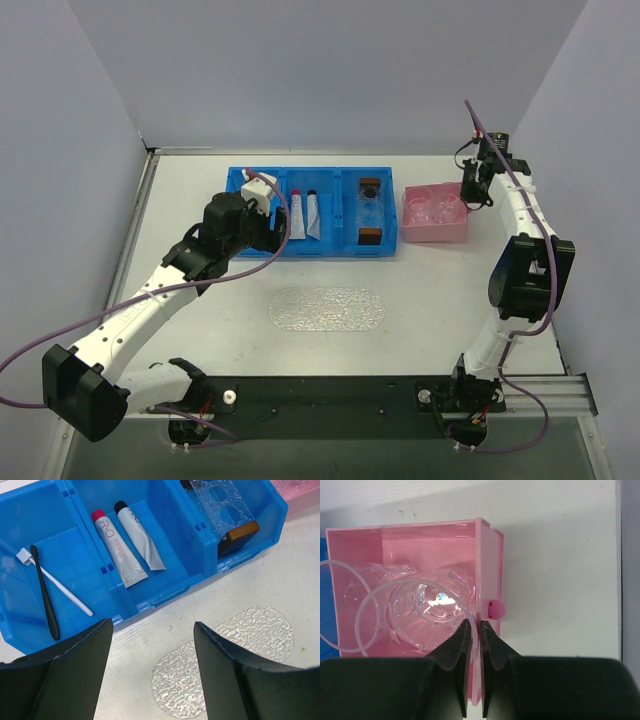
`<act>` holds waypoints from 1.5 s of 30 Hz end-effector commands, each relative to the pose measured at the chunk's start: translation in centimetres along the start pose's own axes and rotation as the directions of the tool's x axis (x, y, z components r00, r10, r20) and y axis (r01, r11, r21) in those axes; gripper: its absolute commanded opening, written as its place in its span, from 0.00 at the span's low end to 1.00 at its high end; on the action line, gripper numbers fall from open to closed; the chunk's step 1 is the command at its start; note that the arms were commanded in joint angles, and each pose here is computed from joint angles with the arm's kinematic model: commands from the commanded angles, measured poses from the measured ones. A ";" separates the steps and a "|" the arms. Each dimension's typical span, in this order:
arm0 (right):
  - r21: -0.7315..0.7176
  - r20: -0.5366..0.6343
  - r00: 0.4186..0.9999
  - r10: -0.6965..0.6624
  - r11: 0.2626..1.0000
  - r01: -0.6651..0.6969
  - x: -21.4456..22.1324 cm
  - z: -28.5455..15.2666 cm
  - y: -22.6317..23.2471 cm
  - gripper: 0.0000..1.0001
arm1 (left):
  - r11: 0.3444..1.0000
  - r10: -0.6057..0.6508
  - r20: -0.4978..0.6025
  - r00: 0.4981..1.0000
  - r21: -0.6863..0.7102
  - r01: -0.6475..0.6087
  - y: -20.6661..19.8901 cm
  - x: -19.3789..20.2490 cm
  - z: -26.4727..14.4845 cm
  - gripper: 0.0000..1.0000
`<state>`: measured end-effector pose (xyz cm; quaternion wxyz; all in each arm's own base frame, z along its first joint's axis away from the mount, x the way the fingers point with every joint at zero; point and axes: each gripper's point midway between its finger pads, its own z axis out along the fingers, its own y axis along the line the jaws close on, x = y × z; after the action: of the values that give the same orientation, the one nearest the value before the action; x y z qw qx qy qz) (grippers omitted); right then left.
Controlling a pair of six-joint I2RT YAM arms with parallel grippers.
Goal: Prepare toiletry sets of a toothbrush and toothpaste on the tray
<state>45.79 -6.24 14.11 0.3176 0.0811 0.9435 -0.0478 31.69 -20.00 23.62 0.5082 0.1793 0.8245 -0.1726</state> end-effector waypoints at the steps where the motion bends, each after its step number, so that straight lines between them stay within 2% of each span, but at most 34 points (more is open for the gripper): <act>1: -0.018 0.030 0.999 0.019 1.000 -0.018 -0.8 0.3 0.6 0.00 | 1.000 -0.004 0.049 0.999 0.023 0.003 -0.6 -1.7 -0.1 0.76; 20: -0.013 -0.065 0.998 0.025 1.000 -0.026 2.3 3.9 0.9 0.00 | 0.999 -0.009 0.041 0.999 0.045 0.007 -1.0 -1.6 0.0 0.76; 33: -0.001 -0.070 0.997 0.019 1.000 -0.020 2.5 4.0 0.8 0.19 | 0.999 -0.008 0.036 0.999 0.048 0.007 -1.1 -1.4 0.1 0.76; 45: 0.009 -0.099 0.995 0.023 1.000 -0.023 3.6 4.8 0.8 0.18 | 0.999 -0.007 0.036 0.999 0.046 0.005 -1.0 -1.4 0.1 0.76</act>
<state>46.46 -5.63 9.76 0.2910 0.0886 0.9520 -0.0353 31.59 -20.40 23.23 0.5004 0.1841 0.8265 -0.1808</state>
